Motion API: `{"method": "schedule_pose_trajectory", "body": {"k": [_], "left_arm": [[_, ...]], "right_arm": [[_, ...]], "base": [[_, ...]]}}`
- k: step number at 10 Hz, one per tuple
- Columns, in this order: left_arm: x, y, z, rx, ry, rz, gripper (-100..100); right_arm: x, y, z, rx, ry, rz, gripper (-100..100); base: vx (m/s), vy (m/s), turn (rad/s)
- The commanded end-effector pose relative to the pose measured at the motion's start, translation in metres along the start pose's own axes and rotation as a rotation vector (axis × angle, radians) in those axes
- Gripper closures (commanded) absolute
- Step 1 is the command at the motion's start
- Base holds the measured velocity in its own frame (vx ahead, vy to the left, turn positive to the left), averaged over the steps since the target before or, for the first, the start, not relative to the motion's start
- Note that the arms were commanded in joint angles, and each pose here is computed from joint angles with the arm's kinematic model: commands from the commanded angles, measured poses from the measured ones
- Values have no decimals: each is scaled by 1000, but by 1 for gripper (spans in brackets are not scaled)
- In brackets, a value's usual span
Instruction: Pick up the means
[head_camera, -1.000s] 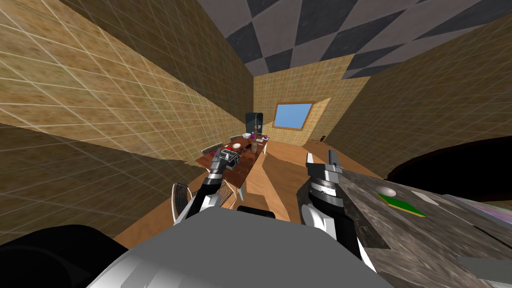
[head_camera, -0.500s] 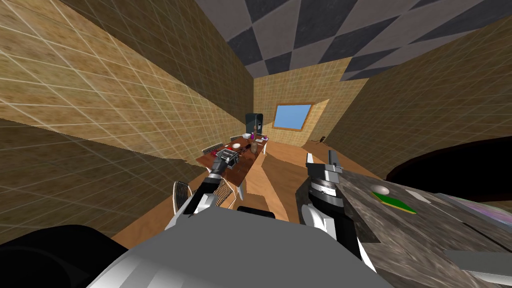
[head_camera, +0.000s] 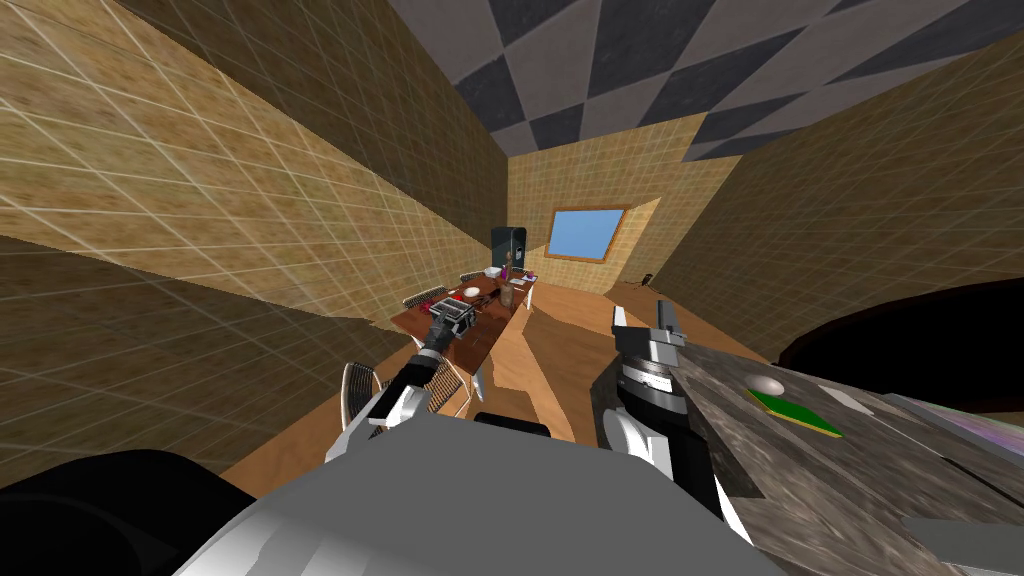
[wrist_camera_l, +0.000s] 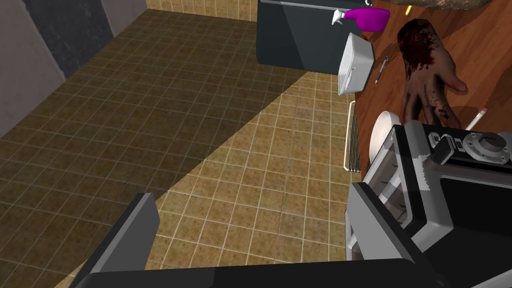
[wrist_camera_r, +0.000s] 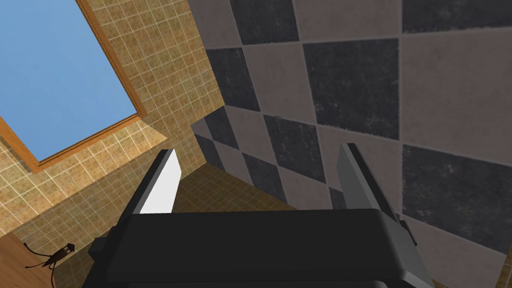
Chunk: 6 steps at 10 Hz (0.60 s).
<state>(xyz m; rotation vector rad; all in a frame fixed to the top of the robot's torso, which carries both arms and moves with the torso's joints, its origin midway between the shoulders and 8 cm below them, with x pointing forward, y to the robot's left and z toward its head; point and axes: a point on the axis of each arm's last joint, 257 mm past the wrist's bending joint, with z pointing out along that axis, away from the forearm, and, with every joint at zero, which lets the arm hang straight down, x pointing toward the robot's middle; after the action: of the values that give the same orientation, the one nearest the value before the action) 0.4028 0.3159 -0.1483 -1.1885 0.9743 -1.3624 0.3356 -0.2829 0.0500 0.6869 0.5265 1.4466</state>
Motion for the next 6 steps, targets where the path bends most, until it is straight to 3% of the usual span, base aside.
{"method": "schedule_pose_trajectory", "body": {"k": [1,6], "left_arm": [[-12,17,1,-60,-15,-23,-100],[-36,57,-2,-202,-58,-63,-100]], "right_arm": [[0,0,0,0,0,0,0],[0,0,0,0,0,0,0]], "base": [[31,-37,29],[40,-41,23]]}}
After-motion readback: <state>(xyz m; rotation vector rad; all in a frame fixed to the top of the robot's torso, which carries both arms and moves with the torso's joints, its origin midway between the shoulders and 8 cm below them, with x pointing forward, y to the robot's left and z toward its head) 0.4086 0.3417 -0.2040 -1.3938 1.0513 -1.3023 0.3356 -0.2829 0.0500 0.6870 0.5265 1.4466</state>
